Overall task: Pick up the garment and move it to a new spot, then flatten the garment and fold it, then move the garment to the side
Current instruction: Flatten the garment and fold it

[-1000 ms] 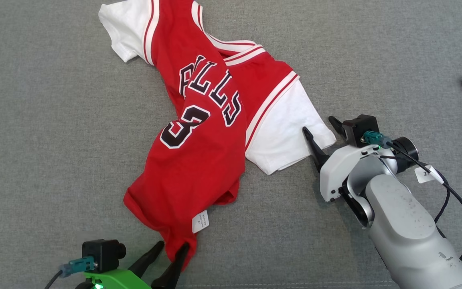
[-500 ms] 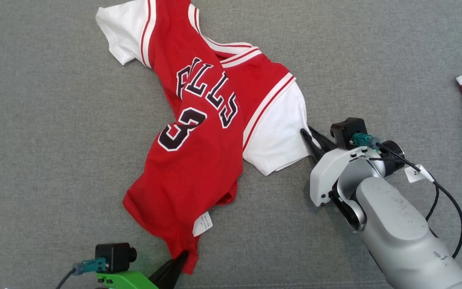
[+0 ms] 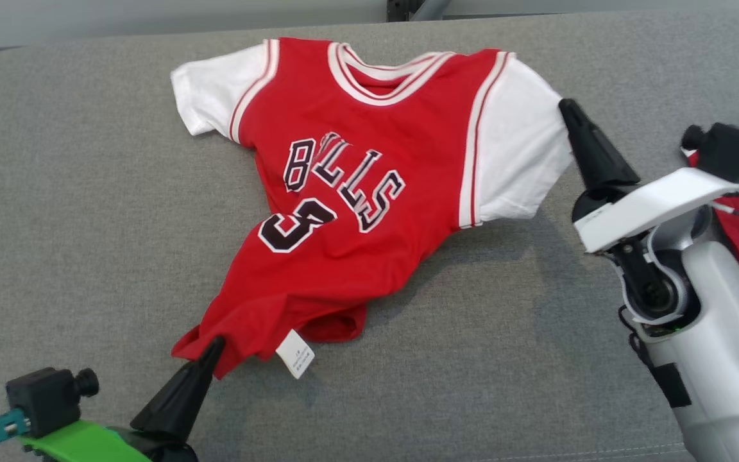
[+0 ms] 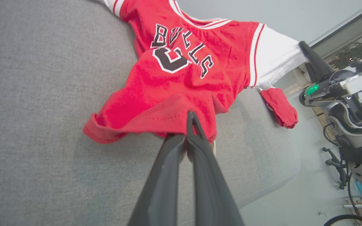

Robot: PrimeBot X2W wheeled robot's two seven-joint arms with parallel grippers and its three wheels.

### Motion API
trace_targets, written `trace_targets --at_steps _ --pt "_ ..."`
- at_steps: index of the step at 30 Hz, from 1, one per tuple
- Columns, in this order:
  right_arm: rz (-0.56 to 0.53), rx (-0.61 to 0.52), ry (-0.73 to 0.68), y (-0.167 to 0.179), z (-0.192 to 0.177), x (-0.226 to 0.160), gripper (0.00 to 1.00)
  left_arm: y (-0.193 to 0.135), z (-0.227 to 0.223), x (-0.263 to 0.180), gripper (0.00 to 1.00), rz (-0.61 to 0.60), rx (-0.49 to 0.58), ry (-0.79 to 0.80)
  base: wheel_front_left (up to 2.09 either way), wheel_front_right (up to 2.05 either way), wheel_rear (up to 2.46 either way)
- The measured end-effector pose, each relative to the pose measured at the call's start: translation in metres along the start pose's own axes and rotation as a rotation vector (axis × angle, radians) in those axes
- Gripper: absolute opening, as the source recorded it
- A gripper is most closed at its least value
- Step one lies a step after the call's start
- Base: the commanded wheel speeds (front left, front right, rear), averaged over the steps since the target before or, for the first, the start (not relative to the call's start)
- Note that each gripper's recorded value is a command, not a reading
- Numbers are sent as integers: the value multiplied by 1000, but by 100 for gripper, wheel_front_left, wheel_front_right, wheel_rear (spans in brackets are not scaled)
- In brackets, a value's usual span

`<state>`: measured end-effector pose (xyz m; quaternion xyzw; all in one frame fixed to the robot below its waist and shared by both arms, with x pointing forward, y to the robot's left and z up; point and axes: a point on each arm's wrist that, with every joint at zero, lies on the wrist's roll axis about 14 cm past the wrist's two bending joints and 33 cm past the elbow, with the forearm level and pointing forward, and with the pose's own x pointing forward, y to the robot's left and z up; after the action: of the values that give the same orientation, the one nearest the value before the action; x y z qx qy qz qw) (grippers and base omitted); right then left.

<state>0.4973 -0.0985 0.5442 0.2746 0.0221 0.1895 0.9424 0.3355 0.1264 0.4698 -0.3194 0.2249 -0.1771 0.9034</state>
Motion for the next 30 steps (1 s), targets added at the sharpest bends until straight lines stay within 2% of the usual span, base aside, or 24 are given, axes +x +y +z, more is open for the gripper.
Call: trace_targets --at_steps 5,10,17,20,22,26,30 --pt "57 86 -230 15 89 -26 0 -31 46 -20 0 -90 95 -106 0 0 0" --pt "140 130 -377 38 150 -64 0 -67 81 -33 0 -200 191 -184 0 0 0" --pt "229 52 -538 71 217 -111 0 -99 137 -44 0 -267 357 -330 0 0 0" --pt "227 -37 -577 79 239 -120 0 -111 164 -42 0 -290 410 -399 0 0 0" --pt "207 -89 -588 78 249 -117 0 -112 178 -35 0 -285 442 -417 0 0 0" --pt "166 -102 -568 67 256 -91 0 -112 203 -5 0 -291 463 -415 0 0 0" --pt "62 -116 -546 35 266 -32 0 -104 241 57 0 -262 523 -397 0 0 0"
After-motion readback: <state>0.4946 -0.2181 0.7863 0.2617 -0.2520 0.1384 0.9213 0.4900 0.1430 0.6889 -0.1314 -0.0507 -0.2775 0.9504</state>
